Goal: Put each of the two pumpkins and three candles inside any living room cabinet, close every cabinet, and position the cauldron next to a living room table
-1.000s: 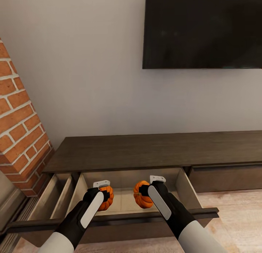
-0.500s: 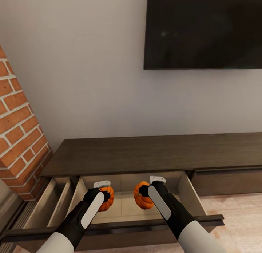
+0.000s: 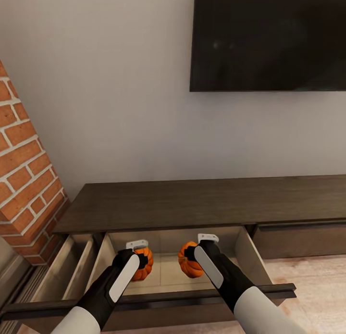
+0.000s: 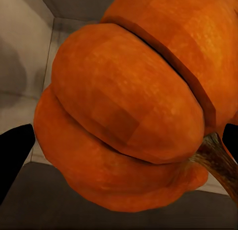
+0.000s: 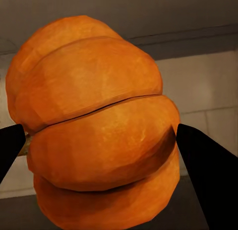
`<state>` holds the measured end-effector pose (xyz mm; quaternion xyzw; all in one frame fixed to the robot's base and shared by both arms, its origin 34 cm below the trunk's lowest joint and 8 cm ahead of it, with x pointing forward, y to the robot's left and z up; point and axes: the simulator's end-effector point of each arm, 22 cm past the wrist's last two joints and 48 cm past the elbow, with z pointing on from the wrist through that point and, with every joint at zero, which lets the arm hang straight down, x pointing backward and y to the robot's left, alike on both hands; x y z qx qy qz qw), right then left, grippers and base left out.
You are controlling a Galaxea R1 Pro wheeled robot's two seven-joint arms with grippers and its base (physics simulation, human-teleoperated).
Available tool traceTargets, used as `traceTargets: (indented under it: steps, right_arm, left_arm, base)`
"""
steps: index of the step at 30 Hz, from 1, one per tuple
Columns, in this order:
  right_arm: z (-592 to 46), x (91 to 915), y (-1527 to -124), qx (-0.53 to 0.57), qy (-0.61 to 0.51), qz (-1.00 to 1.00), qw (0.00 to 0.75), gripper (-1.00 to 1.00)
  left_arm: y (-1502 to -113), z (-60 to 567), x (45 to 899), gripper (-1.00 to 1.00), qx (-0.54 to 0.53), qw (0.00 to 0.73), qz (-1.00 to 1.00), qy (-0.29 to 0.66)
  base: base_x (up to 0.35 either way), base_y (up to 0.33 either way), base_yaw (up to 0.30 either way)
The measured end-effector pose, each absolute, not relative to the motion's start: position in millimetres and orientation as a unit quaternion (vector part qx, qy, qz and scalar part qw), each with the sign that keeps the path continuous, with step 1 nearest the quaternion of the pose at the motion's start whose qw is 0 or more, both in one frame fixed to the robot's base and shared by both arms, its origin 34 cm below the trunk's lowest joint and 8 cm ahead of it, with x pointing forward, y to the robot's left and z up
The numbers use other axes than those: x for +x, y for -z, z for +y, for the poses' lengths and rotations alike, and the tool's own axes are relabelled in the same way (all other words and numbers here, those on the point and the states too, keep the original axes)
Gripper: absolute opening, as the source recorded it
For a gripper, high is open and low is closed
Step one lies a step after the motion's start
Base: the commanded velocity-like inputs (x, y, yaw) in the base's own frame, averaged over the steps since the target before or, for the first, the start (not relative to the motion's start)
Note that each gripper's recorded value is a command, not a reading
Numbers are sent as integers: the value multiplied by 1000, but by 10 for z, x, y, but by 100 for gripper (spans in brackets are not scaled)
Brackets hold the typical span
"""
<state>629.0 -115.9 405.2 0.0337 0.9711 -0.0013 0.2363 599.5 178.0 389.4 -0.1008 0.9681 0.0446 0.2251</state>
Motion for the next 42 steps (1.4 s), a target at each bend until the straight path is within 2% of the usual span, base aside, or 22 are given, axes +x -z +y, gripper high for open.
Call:
traceTargets:
  steps: [9, 42]
  right_arm:
    - [-1145, 6371, -4091, 50, -5, 965, 258, -100]
    - [-1182, 6258, -3504, 66, -11, 964, 256, -100]
  left_arm:
    - [-3862, 1797, 5975, -100, -102, 221, 969, -46]
    - [-3458, 1814, 5913, -100, -109, 226, 967, -49]
  base:
    - [0, 0, 0]
    - [5, 0, 0]
